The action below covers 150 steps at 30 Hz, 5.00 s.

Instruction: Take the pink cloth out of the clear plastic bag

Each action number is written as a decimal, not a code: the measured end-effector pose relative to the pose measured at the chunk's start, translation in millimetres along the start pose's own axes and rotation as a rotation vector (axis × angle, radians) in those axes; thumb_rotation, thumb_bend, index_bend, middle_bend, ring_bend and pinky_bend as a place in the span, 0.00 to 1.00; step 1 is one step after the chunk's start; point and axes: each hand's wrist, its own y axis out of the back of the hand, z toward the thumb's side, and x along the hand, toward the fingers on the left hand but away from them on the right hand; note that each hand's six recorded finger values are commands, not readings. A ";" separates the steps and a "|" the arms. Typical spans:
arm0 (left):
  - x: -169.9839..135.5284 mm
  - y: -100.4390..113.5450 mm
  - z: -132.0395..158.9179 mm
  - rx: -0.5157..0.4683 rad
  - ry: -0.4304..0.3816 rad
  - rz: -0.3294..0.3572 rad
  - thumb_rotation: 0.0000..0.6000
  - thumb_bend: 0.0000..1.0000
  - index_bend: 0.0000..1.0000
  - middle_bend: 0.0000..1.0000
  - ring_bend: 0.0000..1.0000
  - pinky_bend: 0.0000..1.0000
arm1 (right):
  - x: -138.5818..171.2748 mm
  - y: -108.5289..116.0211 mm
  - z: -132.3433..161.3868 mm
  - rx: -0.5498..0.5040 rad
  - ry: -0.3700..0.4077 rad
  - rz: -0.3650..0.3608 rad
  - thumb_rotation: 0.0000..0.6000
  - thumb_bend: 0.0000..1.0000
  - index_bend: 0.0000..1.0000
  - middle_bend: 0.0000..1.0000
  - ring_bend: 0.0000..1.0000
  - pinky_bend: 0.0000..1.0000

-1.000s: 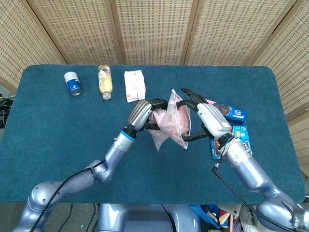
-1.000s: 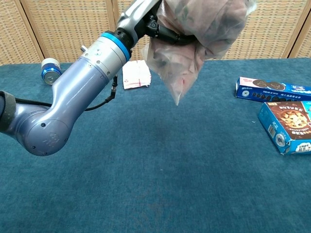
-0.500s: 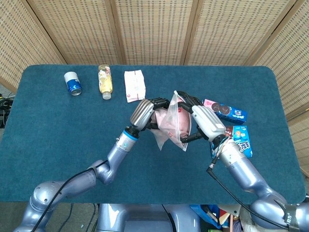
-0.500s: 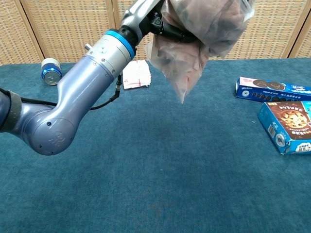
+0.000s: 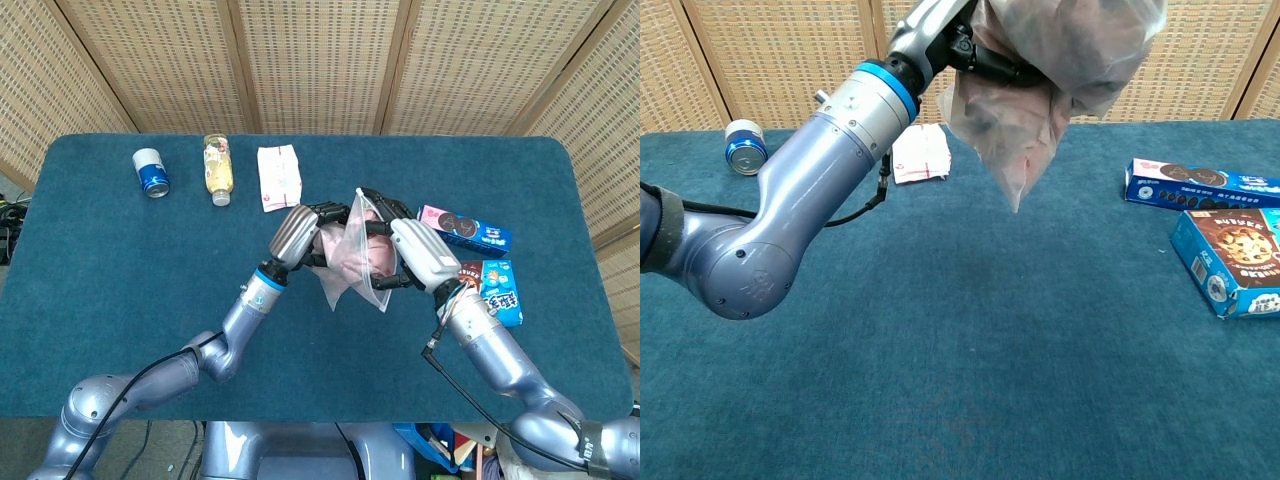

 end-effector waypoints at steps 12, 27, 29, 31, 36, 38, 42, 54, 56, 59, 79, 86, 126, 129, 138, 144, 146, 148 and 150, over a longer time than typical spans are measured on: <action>0.3 2.3 1.0 -0.004 -0.002 0.008 1.00 0.49 0.56 0.52 0.49 0.63 | 2.0 1.7 -2.3 0.018 -0.001 -0.019 1.00 0.63 0.68 0.00 0.00 0.00; -6.5 0.6 -2.4 0.060 -0.008 -0.046 1.00 0.49 0.15 0.03 0.05 0.26 | 6.0 7.7 -1.0 0.020 0.023 -0.069 1.00 0.71 0.73 0.00 0.00 0.00; -7.5 1.7 -4.0 0.066 -0.003 -0.054 1.00 0.49 0.12 0.00 0.02 0.22 | 6.4 8.6 -1.2 0.015 0.024 -0.074 1.00 0.71 0.73 0.00 0.00 0.00; -8.7 3.6 -6.2 0.075 0.006 -0.061 1.00 0.49 0.08 0.00 0.00 0.16 | 6.9 9.4 -1.1 0.010 0.026 -0.078 1.00 0.71 0.73 0.00 0.00 0.00; -12.8 8.5 -11.6 0.088 0.024 -0.069 1.00 0.49 0.06 0.00 0.00 0.06 | 7.5 11.0 0.2 0.002 0.030 -0.084 1.00 0.71 0.73 0.00 0.00 0.00; -14.4 11.9 -13.6 0.089 0.029 -0.070 1.00 0.48 0.06 0.00 0.00 0.02 | 7.4 11.6 1.0 0.000 0.032 -0.087 1.00 0.71 0.73 0.00 0.00 0.00; -18.2 21.8 -20.0 0.113 0.040 -0.071 1.00 0.47 0.06 0.00 0.00 0.00 | 7.5 13.2 2.1 -0.012 0.031 -0.091 1.00 0.71 0.73 0.00 0.00 0.00; -40.8 66.3 -46.6 0.168 0.110 -0.085 1.00 0.45 0.06 0.00 0.00 0.00 | 9.7 15.2 -2.0 -0.006 0.021 -0.091 1.00 0.71 0.73 0.00 0.00 0.00; -43.6 73.8 -50.4 0.174 0.120 -0.086 1.00 0.39 0.06 0.00 0.00 0.00 | 10.1 14.2 -2.4 -0.003 0.024 -0.087 1.00 0.71 0.73 0.00 0.00 0.00; -48.8 82.8 -55.3 0.190 0.133 -0.099 1.00 0.32 0.06 0.00 0.00 0.00 | 11.4 12.1 -2.6 -0.002 0.029 -0.078 1.00 0.71 0.73 0.00 0.00 0.00; -79.0 99.8 -85.8 0.266 0.261 -0.278 1.00 0.33 0.06 0.00 0.00 0.00 | 13.1 14.8 6.5 -0.002 0.056 -0.043 1.00 0.71 0.73 0.00 0.00 0.00; -87.6 102.5 -96.1 0.274 0.308 -0.323 1.00 0.33 0.08 0.00 0.00 0.00 | 14.9 13.9 20.0 0.009 0.090 -0.008 1.00 0.71 0.73 0.00 0.00 0.00; -53.5 50.5 -92.4 0.070 0.519 -0.644 1.00 0.33 0.35 0.00 0.00 0.00 | 13.4 -5.8 53.4 0.069 0.162 0.127 1.00 0.71 0.73 0.00 0.00 0.00; -54.5 46.8 -92.7 0.046 0.546 -0.669 1.00 0.33 0.35 0.00 0.00 0.00 | 13.4 -6.0 55.6 0.063 0.163 0.130 1.00 0.71 0.73 0.00 0.00 0.00; -51.8 37.8 -91.4 0.015 0.559 -0.702 1.00 0.33 0.35 0.00 0.00 0.00 | 12.1 -7.5 65.3 0.053 0.174 0.143 1.00 0.71 0.73 0.00 0.00 0.00; -50.8 29.9 -87.6 -0.014 0.560 -0.721 1.00 0.33 0.35 0.00 0.00 0.00 | 12.1 -8.9 68.9 0.057 0.178 0.148 1.00 0.71 0.73 0.00 0.00 0.00; -51.4 28.0 -86.2 -0.017 0.559 -0.733 1.00 0.33 0.35 0.00 0.00 0.00 | 11.7 -8.5 69.1 0.055 0.176 0.145 1.00 0.71 0.73 0.00 0.00 0.00; -51.8 27.1 -85.4 -0.021 0.559 -0.740 1.00 0.33 0.35 0.00 0.00 0.00 | 11.5 -8.2 69.0 0.054 0.175 0.144 1.00 0.71 0.73 0.00 0.00 0.00; -52.4 26.3 -84.7 -0.022 0.558 -0.748 1.00 0.33 0.35 0.00 0.00 0.00 | 11.5 -8.4 68.5 0.053 0.172 0.144 1.00 0.71 0.73 0.00 0.00 0.00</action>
